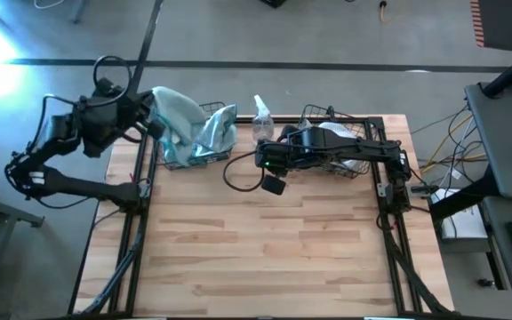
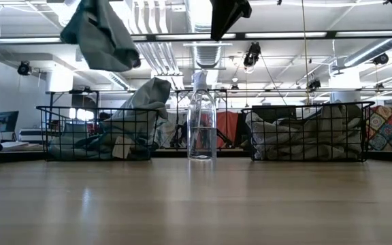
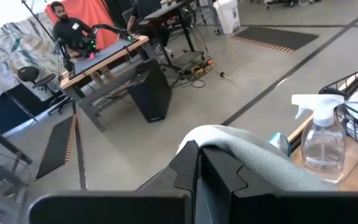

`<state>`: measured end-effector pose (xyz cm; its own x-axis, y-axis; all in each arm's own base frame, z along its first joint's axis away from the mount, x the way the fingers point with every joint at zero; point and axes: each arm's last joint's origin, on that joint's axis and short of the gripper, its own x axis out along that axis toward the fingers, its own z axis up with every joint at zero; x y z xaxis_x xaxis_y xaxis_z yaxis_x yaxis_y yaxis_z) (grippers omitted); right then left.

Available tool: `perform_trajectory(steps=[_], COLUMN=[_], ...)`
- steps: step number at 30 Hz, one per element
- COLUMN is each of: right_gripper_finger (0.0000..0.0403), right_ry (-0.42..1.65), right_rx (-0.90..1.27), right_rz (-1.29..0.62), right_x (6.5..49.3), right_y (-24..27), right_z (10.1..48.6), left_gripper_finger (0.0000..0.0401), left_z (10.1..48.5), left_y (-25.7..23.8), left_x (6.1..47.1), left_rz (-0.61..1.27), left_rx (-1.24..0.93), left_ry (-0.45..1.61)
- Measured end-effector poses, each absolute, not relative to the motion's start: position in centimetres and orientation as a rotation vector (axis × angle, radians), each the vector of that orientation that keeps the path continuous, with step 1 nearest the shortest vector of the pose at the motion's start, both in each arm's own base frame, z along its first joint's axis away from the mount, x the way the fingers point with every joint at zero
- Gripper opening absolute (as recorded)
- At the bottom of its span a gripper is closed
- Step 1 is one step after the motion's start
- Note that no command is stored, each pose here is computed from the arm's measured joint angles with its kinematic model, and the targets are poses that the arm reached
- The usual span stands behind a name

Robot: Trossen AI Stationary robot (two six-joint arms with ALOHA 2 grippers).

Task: Sort microfiber towel by color & place in baskets
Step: Put the blue microfiber towel into the left black wire basket

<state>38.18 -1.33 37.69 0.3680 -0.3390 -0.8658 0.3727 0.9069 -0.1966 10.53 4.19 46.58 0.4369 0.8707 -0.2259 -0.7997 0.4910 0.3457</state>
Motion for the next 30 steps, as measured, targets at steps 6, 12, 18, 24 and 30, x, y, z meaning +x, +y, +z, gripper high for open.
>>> perform_trajectory(steps=[6,12,18,24,30], right_gripper_finger=[0.0066,0.0066,0.0066,0.0066,0.0066], right_ry=[1.098,1.094,1.089,1.086,1.082], right_rx=[0.052,0.068,0.084,0.097,0.101], right_rz=[-0.468,-0.478,-0.487,-0.495,-0.496], right_x=[38.2,38.2,38.2,38.2,38.2], right_y=[-1.3,-1.3,-1.3,-1.3,-1.3], right_z=[37.7,37.7,37.7,37.7,37.7], left_gripper_finger=[0.0,0.0,0.0,0.0,0.0], left_z=[43.4,40.9,39.6,38.1,36.6], left_y=[4.5,4.8,4.8,5.0,5.3], left_x=[10.6,10.9,11.0,11.2,11.1], left_rz=[1.079,1.047,1.008,1.019,1.045], left_rx=[0.171,0.128,0.107,0.081,0.036], left_ry=[0.344,0.253,0.209,0.227,0.23])
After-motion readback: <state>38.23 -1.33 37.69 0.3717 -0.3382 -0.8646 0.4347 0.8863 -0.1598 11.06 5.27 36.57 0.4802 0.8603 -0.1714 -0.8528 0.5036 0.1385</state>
